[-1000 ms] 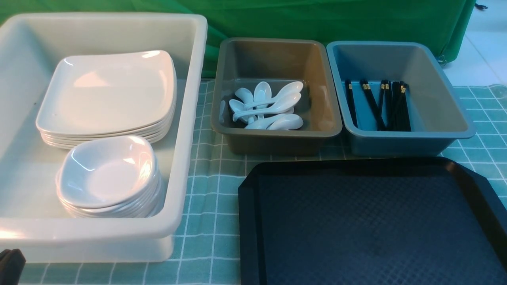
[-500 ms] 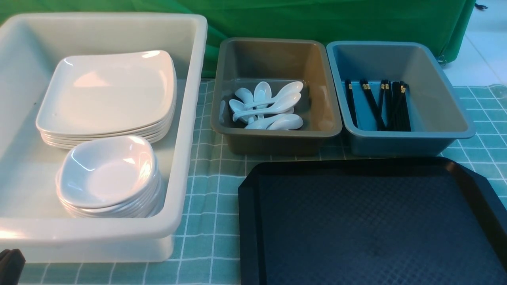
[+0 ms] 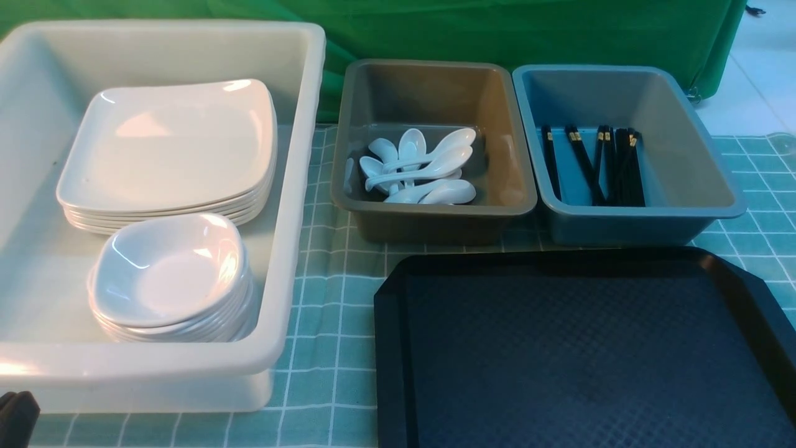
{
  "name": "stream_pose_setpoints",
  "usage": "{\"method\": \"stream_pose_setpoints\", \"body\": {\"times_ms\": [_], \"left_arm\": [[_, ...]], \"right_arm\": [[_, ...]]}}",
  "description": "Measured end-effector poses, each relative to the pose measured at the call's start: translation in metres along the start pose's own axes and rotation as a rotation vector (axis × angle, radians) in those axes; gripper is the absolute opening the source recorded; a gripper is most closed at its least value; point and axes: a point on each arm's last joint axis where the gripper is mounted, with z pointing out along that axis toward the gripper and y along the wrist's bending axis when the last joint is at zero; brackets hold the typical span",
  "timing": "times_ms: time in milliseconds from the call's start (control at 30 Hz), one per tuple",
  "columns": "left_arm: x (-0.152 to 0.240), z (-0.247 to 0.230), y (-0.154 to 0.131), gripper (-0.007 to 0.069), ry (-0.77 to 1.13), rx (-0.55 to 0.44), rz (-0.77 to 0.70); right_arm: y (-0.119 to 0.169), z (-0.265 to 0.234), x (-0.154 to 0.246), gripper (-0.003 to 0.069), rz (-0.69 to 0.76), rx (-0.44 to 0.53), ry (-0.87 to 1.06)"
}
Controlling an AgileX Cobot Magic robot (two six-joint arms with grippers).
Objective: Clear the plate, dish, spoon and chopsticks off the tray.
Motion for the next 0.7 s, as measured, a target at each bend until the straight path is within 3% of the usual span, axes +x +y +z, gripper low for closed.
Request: {"method": "stream_pose_setpoints", "body": {"times_ms": [233, 700], "left_arm": [[0.000, 0.000, 0.000, 0.0018, 0.000, -0.002, 0.006], [0.000, 0.000, 0.000, 0.0018, 0.002, -0.002, 0.007]], "right_arm": [[0.010, 0.013, 0.087, 0.0237, 0.017, 0.078, 0.145], [0.011, 0.012, 0.089, 0.0237, 0.026, 0.084, 0.117]]}}
